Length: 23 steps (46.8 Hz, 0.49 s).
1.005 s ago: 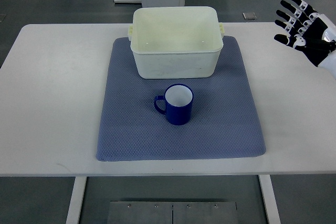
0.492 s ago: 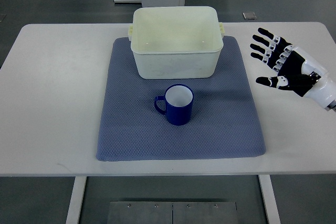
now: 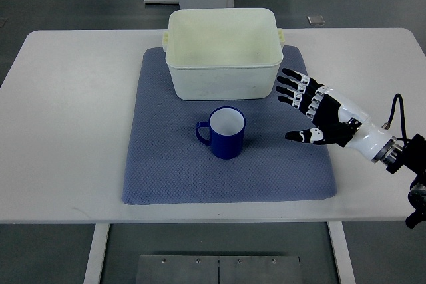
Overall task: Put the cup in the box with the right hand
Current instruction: 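Move the open right hand to the side of the blue mug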
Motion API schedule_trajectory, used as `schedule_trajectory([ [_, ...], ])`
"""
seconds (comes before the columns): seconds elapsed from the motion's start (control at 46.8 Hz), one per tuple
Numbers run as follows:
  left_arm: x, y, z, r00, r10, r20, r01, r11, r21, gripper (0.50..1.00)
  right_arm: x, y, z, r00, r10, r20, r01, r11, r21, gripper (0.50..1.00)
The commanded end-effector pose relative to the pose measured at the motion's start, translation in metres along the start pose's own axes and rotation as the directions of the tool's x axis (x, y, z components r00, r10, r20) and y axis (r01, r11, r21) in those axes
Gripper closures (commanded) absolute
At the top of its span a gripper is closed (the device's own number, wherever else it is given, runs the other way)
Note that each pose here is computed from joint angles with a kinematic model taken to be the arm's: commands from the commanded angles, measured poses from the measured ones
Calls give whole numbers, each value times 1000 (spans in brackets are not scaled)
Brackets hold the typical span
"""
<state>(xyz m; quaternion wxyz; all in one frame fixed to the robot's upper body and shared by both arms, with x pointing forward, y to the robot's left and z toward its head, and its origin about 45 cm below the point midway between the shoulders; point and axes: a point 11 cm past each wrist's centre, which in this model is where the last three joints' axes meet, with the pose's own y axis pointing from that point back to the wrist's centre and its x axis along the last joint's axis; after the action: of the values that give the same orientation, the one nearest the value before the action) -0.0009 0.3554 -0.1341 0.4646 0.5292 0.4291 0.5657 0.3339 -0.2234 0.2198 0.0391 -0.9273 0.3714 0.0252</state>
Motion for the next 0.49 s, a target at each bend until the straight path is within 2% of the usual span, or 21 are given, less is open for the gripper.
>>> schedule_trajectory([
  [0.0,0,0,0,1000,0,-1,0,1000,0,500,-2,-4,7,1000,8,4,-8,1000,-7,500],
  [0.47,0,0,0,1000,0,-1,0,1000,0,500,-12,-27,46,998,53,21,-53,999,-12,500],
])
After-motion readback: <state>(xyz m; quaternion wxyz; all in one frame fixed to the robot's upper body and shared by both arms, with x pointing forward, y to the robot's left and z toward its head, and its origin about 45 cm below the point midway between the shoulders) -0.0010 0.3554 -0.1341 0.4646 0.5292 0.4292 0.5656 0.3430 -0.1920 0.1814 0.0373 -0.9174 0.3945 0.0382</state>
